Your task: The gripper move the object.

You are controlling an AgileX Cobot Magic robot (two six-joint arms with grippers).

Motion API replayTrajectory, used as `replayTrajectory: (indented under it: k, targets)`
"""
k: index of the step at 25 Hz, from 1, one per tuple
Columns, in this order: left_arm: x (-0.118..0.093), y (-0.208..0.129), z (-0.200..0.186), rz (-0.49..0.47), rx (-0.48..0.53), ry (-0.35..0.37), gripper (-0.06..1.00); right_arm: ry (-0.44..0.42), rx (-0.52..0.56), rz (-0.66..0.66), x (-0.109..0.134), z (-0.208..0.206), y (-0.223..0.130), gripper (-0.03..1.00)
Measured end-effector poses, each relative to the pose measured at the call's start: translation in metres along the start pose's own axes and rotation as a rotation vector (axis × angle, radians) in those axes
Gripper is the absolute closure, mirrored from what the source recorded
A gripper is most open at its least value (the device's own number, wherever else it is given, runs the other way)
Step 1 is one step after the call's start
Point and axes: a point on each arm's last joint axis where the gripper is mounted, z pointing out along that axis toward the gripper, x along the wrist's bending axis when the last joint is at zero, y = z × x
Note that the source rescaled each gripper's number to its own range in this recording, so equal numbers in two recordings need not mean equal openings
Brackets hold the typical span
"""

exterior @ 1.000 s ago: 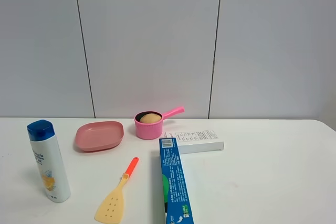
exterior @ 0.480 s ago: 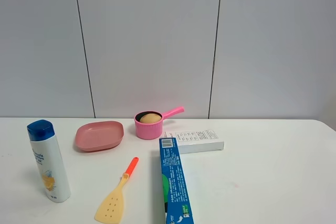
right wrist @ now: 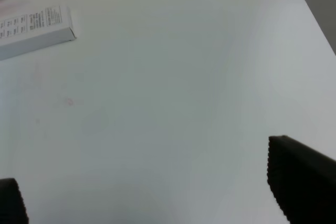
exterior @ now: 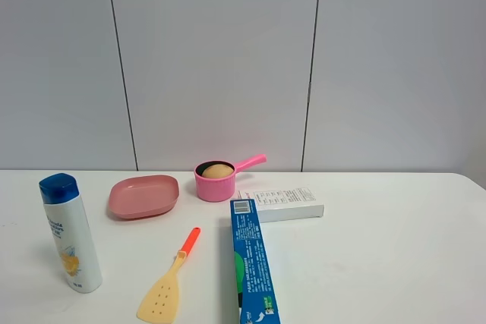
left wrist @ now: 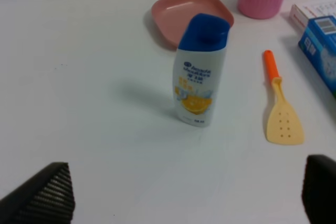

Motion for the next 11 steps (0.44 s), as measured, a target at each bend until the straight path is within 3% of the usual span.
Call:
replayTrajectory:
  k: [11]
  targets:
    - [0.0,0.0,0.0,0.0,0.0,0.0,-0.06,0.0,0.0,0.0,0.0,0.0,0.0,-0.02]
